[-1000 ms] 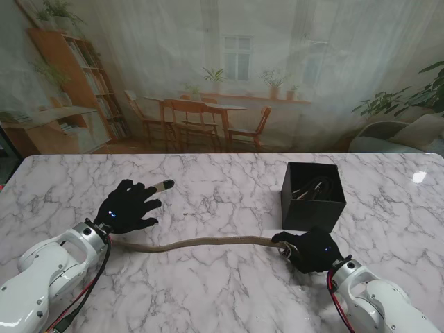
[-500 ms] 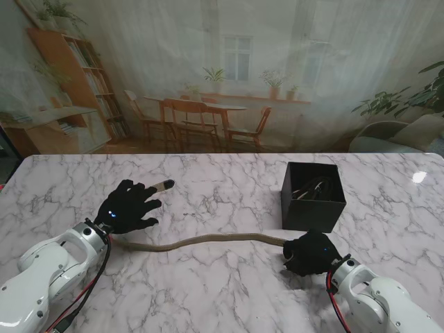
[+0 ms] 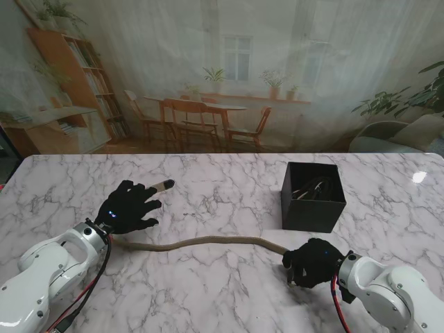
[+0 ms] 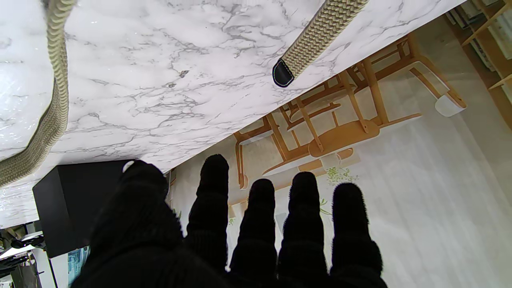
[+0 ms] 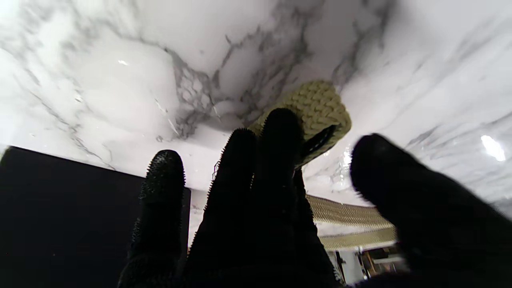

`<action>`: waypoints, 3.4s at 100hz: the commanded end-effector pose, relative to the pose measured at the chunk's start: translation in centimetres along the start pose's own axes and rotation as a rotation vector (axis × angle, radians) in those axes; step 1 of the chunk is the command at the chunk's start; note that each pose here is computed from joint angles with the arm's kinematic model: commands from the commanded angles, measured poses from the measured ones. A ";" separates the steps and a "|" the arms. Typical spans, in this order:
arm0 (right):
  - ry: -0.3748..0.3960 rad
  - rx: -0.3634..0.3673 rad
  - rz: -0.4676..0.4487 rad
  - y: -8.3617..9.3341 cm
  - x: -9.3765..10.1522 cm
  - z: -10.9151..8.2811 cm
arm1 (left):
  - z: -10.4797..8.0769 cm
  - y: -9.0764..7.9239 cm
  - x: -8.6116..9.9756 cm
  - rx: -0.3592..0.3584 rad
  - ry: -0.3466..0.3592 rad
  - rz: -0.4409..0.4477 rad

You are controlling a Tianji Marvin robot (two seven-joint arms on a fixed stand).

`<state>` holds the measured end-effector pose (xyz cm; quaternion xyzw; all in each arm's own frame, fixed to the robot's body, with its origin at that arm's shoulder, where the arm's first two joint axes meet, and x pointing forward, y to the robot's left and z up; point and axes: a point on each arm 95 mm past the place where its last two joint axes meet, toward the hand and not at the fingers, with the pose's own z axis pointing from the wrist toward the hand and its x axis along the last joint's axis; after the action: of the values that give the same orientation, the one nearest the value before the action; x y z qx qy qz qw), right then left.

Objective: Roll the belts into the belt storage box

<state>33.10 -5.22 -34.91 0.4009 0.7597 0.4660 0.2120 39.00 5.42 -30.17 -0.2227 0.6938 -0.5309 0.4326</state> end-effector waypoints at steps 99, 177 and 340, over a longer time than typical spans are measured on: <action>-0.070 -0.086 -0.094 -2.2 -0.7 1.3 | 0.1 0.0 0.0 -0.007 0.005 -0.009; -0.009 -0.291 -0.049 -2.4 -0.9 2.5 | 1.5 0.8 2.4 -0.048 -0.010 -0.093; 0.008 -0.008 -0.192 -0.7 0.2 1.8 | 1.3 1.0 2.4 -0.041 -0.016 -0.107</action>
<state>34.04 -4.12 -35.72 0.3118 0.7963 0.4512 0.2553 38.99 3.38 -31.77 -0.2676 0.6851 -0.5400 0.4091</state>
